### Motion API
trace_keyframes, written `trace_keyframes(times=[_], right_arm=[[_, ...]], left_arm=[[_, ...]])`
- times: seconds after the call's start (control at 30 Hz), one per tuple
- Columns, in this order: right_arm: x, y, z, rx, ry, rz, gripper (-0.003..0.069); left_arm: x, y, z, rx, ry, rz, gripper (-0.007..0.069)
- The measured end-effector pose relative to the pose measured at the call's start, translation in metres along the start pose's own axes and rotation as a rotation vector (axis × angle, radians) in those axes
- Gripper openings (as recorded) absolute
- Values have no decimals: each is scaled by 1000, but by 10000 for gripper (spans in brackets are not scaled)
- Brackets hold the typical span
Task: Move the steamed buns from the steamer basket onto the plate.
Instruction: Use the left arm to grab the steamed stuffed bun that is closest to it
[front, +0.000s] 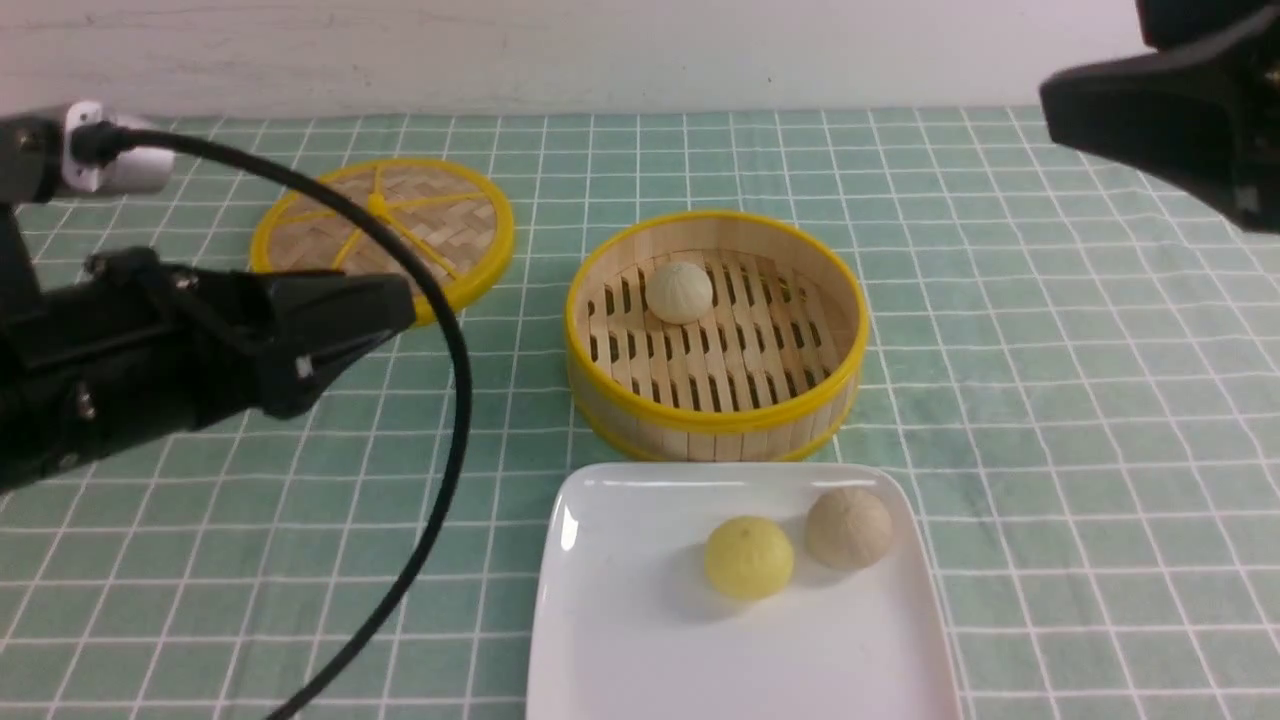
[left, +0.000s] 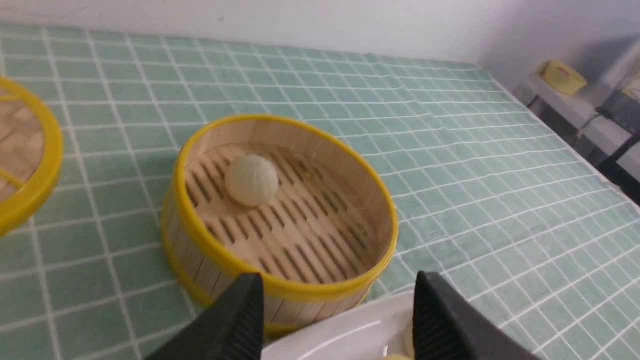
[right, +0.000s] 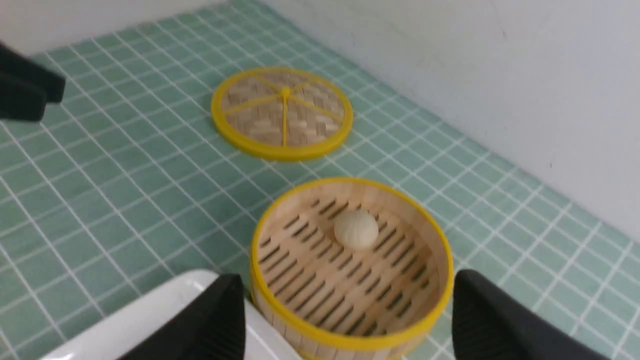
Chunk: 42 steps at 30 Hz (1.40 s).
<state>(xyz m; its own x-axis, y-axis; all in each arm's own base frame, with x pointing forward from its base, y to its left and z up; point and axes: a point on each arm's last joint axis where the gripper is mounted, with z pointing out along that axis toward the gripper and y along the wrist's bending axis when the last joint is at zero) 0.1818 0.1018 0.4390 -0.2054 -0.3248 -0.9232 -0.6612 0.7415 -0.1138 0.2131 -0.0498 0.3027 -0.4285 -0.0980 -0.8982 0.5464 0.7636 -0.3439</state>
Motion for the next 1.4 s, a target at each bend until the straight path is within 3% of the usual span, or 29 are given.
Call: trace_keyframes(times=[0.1, 0.4, 0.8, 1.13, 1.4], right_arm=[[6, -1, -9, 36, 67, -5, 538], [9, 1, -32, 86, 92, -31, 538], [22, 6, -34, 33, 236, 39, 538], [28, 8, -35, 14, 299, 38, 538], [30, 9, -36, 10, 328, 34, 538]], left_arm=[[-13, 14, 27, 99, 24, 0, 421], [-32, 28, 116, 199, 233, 180, 421], [-63, 33, 211, 63, 360, 216, 421], [-39, 34, 275, -50, 531, 332, 421], [-32, 26, 291, -76, 532, 393, 421]])
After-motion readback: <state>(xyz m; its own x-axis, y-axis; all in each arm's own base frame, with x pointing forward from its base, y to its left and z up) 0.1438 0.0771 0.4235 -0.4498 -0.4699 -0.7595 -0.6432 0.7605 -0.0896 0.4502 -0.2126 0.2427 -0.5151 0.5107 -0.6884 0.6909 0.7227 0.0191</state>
